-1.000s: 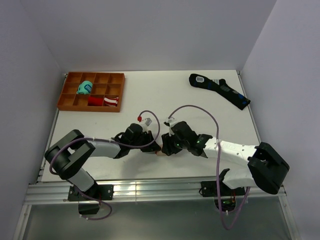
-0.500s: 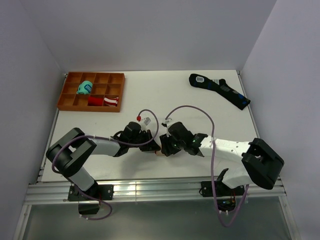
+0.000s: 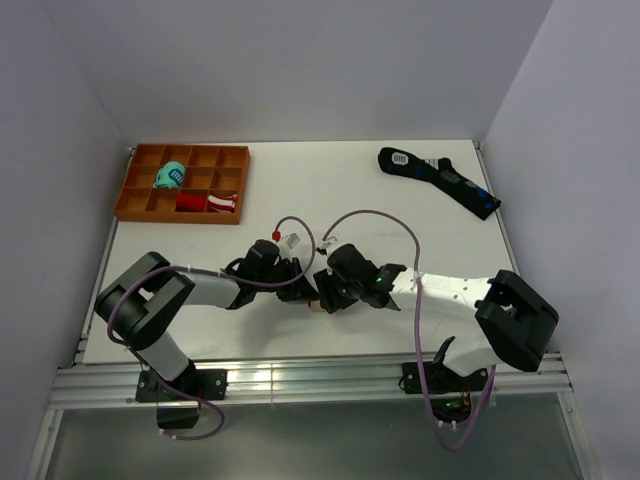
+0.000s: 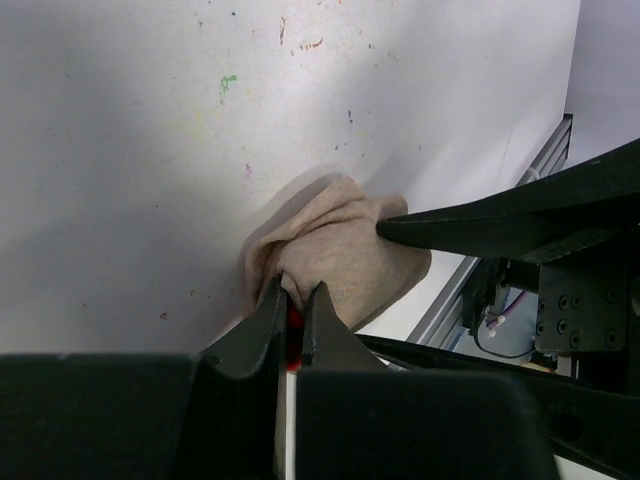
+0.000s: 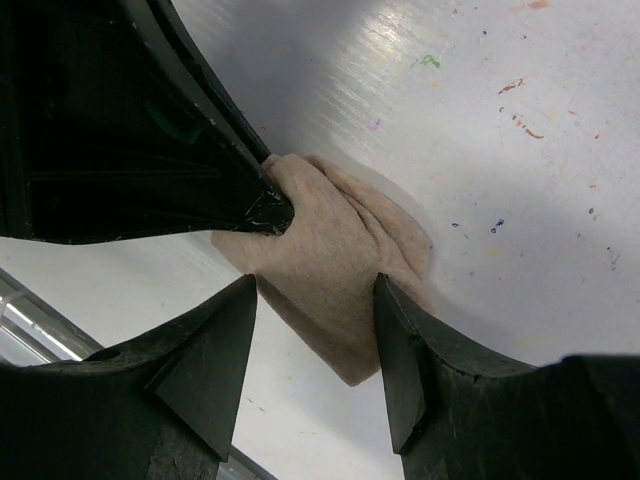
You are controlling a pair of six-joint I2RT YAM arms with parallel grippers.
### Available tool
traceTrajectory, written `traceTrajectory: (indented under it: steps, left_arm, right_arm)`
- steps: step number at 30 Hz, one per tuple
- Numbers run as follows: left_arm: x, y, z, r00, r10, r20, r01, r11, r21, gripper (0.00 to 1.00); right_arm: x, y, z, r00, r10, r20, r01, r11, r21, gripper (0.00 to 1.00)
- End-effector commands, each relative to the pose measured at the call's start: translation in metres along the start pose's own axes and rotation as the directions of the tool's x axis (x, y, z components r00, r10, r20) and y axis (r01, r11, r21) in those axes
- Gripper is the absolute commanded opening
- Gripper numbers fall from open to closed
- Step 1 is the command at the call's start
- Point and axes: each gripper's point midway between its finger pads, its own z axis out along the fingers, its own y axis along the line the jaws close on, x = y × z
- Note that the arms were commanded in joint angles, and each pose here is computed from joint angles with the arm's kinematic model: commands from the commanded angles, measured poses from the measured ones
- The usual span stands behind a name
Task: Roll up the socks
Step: Roll the sock at the center of the board.
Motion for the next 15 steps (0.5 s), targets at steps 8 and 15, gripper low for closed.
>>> traceTrajectory:
  steps: [8, 15]
  left_arm:
    - [0.026, 0.054, -0.007, 0.991, -0.094, -0.092, 0.075, 0.978, -0.194, 0.0]
    - [0.025, 0.059, -0.007, 0.989, -0.103, -0.105, 0.081, 0.977, -0.199, 0.0]
  right_arm:
    - [0.028, 0.002, 0.004, 0.993, -0.025, -0.118, 0.035, 0.996, 0.078, 0.59]
    - [0.037, 0.01, 0.004, 0.992, -0.029, -0.122, 0.035, 0.998, 0.047, 0.6]
